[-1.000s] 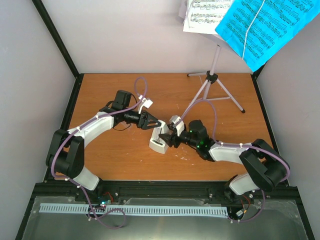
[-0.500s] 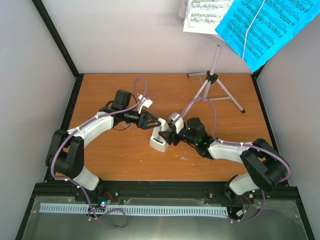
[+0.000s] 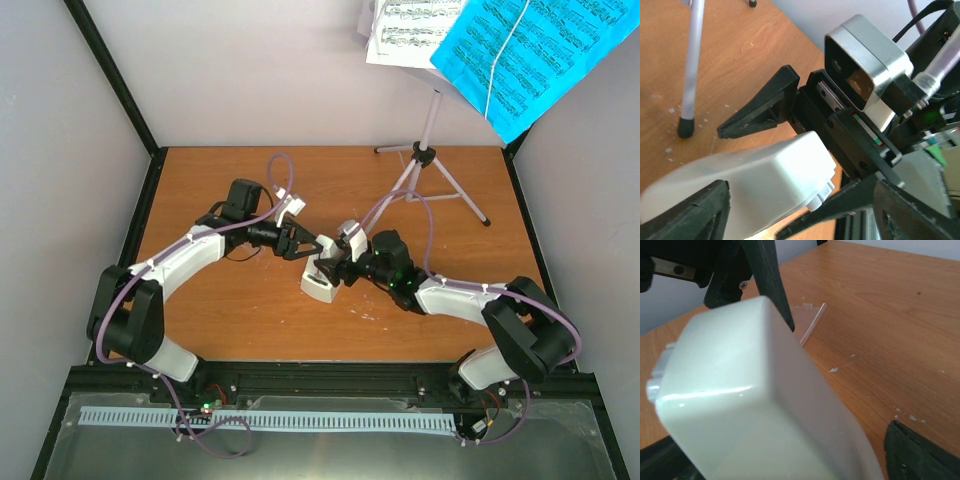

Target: Pack up the instrument practice props

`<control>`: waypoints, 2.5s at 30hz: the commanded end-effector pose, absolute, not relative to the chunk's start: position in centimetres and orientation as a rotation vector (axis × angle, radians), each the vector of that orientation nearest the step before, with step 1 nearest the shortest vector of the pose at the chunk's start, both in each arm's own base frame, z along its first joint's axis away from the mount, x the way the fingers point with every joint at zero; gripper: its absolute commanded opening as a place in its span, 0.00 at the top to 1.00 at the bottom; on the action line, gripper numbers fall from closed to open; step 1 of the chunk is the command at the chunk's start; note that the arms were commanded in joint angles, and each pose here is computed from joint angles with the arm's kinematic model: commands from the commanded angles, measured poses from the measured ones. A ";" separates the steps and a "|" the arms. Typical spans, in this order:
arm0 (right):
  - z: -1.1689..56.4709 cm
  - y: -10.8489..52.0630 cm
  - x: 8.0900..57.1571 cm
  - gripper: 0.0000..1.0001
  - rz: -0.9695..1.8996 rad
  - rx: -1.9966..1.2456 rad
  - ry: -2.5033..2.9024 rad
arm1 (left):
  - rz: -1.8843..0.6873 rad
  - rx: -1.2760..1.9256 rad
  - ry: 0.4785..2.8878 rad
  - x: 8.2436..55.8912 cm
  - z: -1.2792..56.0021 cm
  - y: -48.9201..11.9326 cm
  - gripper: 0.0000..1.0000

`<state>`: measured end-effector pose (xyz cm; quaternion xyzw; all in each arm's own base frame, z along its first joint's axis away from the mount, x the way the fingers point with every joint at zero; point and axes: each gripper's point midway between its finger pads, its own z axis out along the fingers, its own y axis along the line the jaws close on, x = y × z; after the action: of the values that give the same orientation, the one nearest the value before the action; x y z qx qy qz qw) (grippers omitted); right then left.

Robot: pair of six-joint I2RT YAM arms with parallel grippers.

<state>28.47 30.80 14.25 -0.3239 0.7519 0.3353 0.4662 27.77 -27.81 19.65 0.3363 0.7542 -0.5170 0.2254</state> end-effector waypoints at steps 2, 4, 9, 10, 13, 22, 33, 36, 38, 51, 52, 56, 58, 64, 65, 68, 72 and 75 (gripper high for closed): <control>17.9 30.9 28.2 0.05 0.847 -0.790 1.760 | -1.279 0.954 1.969 28.4 22.9 -27.5 0.13; 19.0 30.8 27.5 0.01 0.869 -0.805 1.736 | -1.199 0.932 1.921 28.6 24.4 -27.0 0.09; 22.3 29.1 26.3 0.00 0.871 -0.746 1.733 | -1.053 0.708 1.843 29.2 28.7 -24.6 0.05; 23.0 28.4 26.3 0.00 0.853 -0.719 1.746 | -1.034 0.643 1.845 29.3 29.3 -24.0 0.04; 24.7 25.9 26.4 0.00 0.774 -0.602 1.786 | -0.984 0.355 1.900 30.4 29.1 -21.6 0.01; 26.0 20.1 25.4 0.00 0.596 -0.412 1.858 | -0.914 -0.151 2.170 33.0 18.9 -15.8 0.01; 20.2 21.7 24.9 0.03 0.694 -0.410 2.008 | -0.700 -0.494 2.282 34.5 12.2 -10.0 0.01; 19.1 21.9 24.4 0.04 0.733 -0.404 2.034 | -0.556 -0.573 2.283 35.1 11.1 -8.0 0.00; 18.7 21.8 24.3 0.05 0.733 -0.397 2.053 | -0.470 -0.575 2.292 35.8 10.8 -7.1 0.00; 20.5 21.5 22.2 0.06 0.802 -0.451 2.009 | -0.328 -0.695 2.366 42.2 7.2 -3.7 0.23; 20.4 21.6 22.0 0.07 0.813 -0.461 2.007 | -0.315 -0.699 2.370 42.7 7.0 -3.6 0.26; 20.1 21.9 21.4 0.06 0.835 -0.502 2.004 | -0.233 -0.740 2.406 43.2 5.4 -2.7 0.37; 19.9 21.9 21.3 0.07 0.836 -0.507 2.008 | -0.218 -0.754 2.396 43.0 5.1 -2.4 0.44; 19.9 21.9 21.5 0.06 0.833 -0.495 2.013 | -0.193 -0.730 2.430 42.1 4.2 -2.3 0.56; 20.0 21.9 21.6 0.06 0.830 -0.492 2.010 | -0.193 -0.727 2.435 42.0 3.9 -2.4 0.61; 20.0 21.7 21.9 0.06 0.810 -0.484 2.008 | -0.207 -0.726 2.461 41.7 3.1 -2.7 0.66; 20.2 21.5 22.4 0.06 0.777 -0.471 2.017 | -0.230 -0.707 2.472 42.2 2.9 -3.1 0.70; 20.1 21.1 22.5 0.06 0.754 -0.458 2.028 | -0.214 -0.713 2.477 42.0 2.6 -2.9 0.76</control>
<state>22.02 21.64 19.56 -0.1906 0.8174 0.3214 0.4384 41.68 -3.19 2.64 -0.2682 0.9201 -0.0824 0.2733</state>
